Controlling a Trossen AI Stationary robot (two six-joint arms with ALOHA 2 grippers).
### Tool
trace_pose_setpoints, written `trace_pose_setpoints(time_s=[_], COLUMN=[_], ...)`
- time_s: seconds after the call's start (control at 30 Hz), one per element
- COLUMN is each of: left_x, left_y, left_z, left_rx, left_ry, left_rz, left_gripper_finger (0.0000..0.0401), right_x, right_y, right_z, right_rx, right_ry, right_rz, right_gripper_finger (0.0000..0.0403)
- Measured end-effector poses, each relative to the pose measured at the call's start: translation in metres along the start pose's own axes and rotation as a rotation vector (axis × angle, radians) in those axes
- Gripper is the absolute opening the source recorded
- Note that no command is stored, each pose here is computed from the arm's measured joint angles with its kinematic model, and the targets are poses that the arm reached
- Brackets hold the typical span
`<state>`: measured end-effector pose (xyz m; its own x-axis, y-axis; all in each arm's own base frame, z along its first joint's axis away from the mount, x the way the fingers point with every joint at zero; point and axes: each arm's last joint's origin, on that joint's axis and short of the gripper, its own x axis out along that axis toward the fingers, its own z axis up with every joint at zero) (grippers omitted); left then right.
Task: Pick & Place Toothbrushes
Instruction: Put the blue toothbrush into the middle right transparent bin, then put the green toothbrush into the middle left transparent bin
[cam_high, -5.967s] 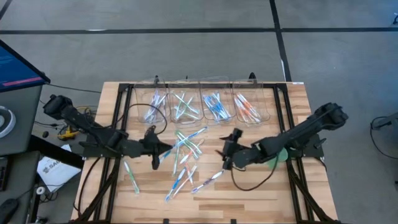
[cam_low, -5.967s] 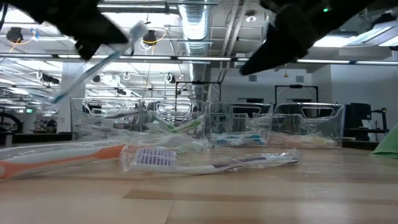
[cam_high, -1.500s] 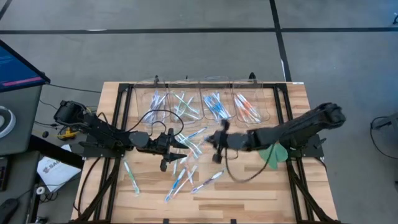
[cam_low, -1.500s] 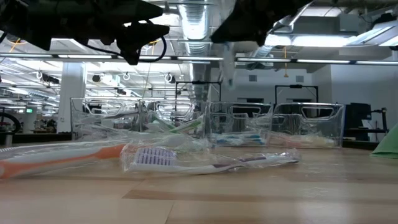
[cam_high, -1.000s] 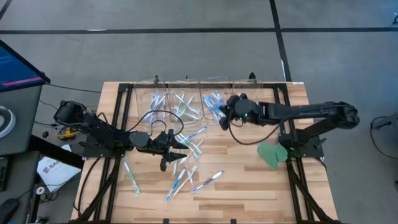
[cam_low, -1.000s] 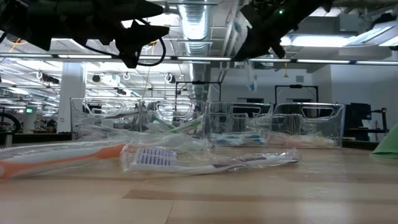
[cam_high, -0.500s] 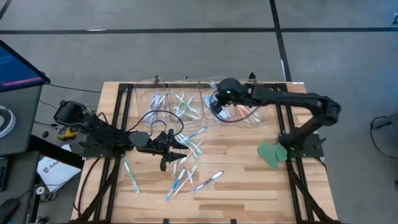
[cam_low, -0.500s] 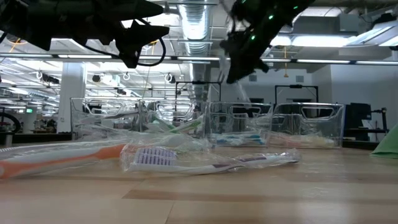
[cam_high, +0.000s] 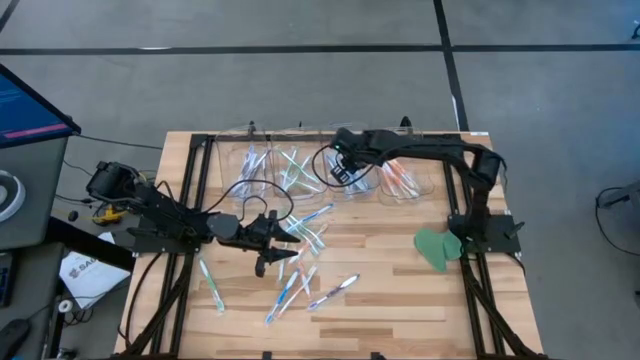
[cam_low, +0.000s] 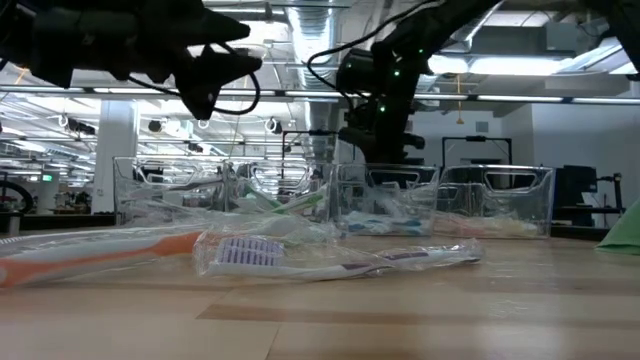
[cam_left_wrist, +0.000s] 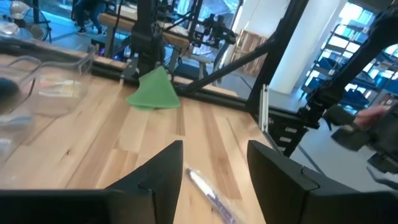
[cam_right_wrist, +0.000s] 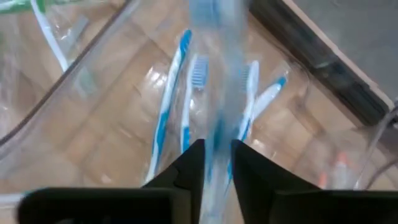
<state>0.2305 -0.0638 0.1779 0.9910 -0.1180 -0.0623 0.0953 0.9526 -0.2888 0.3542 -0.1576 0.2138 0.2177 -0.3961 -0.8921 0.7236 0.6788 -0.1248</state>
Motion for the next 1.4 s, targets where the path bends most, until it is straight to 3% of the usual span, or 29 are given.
trace_pose_setpoints(time_s=[0.3, 0.5, 0.77, 1.0, 1.17, 1.4], left_x=[-0.003, -0.005, -0.01, -0.01, -0.01, -0.01], left_y=[0.002, 0.0, -0.007, -0.007, -0.006, -0.006], left_z=[-0.005, 0.0, 0.008, 0.008, 0.007, 0.006], left_rx=[-0.015, 0.018, 0.186, 0.214, 0.216, 0.207], left_ry=[0.017, 0.001, -0.045, -0.041, -0.029, -0.021], left_rz=[0.003, -0.022, -0.051, -0.046, -0.044, -0.043], left_gripper_finger=[0.0184, 0.0184, 0.0184, 0.0184, 0.0184, 0.0184], right_x=[-0.03, -0.074, -0.149, -0.197, -0.209, -0.201], right_y=[-0.001, 0.008, 0.036, 0.079, 0.117, 0.17], right_z=[0.013, -0.001, -0.061, -0.117, -0.156, -0.203], right_rx=[-0.05, -0.107, -0.284, -0.527, -0.752, -1.039], right_ry=[-0.012, -0.018, 0.069, 0.023, -0.007, -0.05], right_rz=[0.007, 0.036, 0.075, 0.184, 0.249, 0.299], right_gripper_finger=[0.0158, 0.0188, 0.0196, 0.0186, 0.0177, 0.0164])
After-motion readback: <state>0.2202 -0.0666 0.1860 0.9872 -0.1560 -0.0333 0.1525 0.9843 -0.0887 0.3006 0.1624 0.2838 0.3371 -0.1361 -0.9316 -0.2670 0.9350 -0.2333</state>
